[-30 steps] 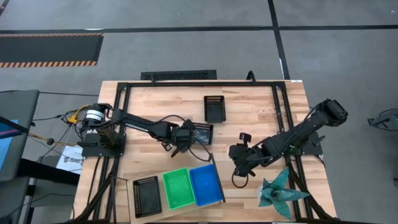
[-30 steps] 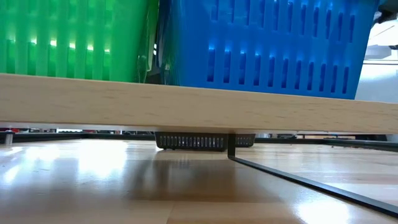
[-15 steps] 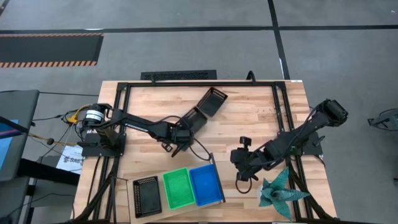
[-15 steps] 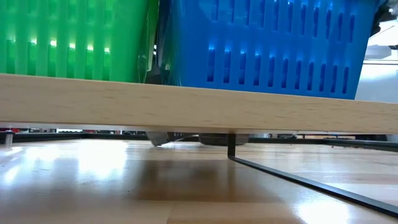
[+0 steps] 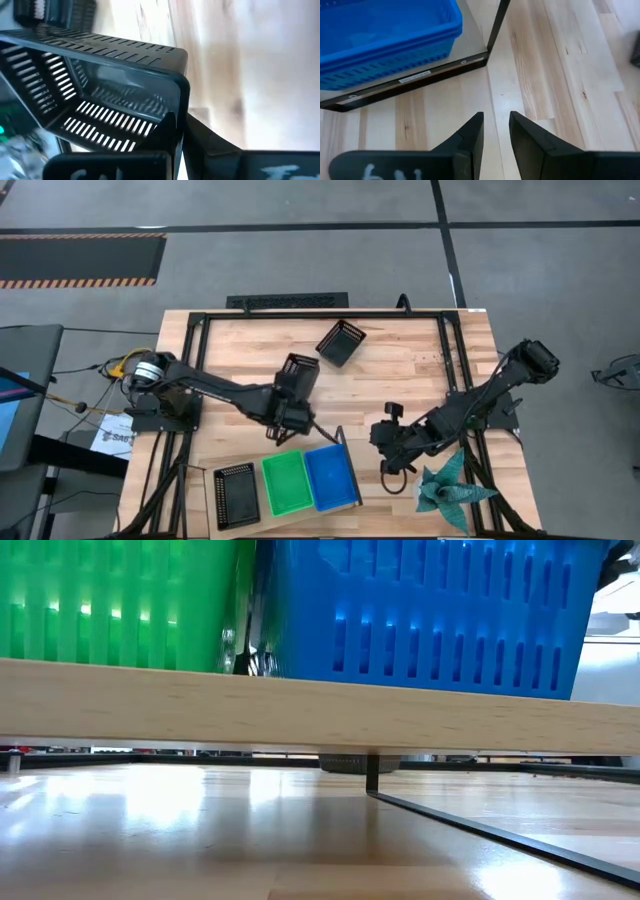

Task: Stack baskets on shelf by color
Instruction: Stack the bottom black basket on top of the black basket

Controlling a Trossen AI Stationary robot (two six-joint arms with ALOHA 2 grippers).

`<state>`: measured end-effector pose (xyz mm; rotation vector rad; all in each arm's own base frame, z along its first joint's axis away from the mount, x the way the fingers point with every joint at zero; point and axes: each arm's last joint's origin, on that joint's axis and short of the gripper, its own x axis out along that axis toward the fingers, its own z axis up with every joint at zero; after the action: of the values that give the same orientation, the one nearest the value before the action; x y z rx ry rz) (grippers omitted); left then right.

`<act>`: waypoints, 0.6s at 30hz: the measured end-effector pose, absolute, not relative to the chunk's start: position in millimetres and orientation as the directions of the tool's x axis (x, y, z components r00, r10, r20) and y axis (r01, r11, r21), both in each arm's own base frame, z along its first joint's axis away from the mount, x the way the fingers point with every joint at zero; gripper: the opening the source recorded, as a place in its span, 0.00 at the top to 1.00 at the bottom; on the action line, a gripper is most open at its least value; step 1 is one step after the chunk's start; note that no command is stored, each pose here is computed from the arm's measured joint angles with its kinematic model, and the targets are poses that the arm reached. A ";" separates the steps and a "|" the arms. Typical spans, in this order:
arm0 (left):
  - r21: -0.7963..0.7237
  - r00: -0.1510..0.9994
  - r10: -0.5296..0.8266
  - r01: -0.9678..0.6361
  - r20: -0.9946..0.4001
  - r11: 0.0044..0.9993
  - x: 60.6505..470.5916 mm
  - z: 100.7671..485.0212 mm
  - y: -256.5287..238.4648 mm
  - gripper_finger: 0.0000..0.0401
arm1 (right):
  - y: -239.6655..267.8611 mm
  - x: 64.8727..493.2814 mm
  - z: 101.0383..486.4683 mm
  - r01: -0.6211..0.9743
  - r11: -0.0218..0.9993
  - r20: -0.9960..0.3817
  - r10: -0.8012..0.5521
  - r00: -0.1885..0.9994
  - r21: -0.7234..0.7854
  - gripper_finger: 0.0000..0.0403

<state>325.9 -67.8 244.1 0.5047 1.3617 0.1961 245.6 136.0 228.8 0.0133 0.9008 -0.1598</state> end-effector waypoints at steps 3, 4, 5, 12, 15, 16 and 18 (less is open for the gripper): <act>0.434 0.211 0.412 0.066 -0.886 0.899 319.1 268.4 -88.8 1.00 | 136.0 245.6 228.8 0.154 0.987 -0.781 -0.133 0.610 -0.048 0.71; 0.424 0.215 0.408 0.036 -0.888 0.905 315.9 276.7 -96.6 1.00 | 136.0 245.6 228.8 0.155 0.987 -0.781 -0.133 0.610 -0.047 0.71; 0.409 0.218 0.398 0.004 -0.891 0.913 312.7 284.5 -103.7 1.00 | 136.0 245.7 228.9 0.156 0.987 -0.780 -0.132 0.612 -0.045 0.71; 0.208 0.201 0.236 -0.151 -0.951 0.966 286.3 315.6 -152.0 1.00 | 137.2 247.5 230.1 0.157 0.987 -0.768 -0.122 0.629 -0.028 0.71; 0.118 0.189 0.143 -0.138 -0.972 0.983 275.2 321.4 -172.5 1.00 | 137.8 248.5 230.9 0.157 0.987 -0.761 -0.116 0.639 -0.019 0.71; 0.099 0.185 0.123 -0.135 -0.975 0.986 270.4 324.3 -179.0 1.00 | 138.0 248.9 231.2 0.157 0.987 -0.758 -0.114 0.642 -0.015 0.71; 0.069 0.165 0.095 -0.157 -0.982 0.985 260.6 328.9 -189.7 1.00 | 138.1 249.1 231.3 0.158 0.987 -0.756 -0.113 0.644 -0.013 0.71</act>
<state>260.6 -189.7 328.9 -0.0519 1.3934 0.1795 249.1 138.1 231.3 0.0560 0.8571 -0.1539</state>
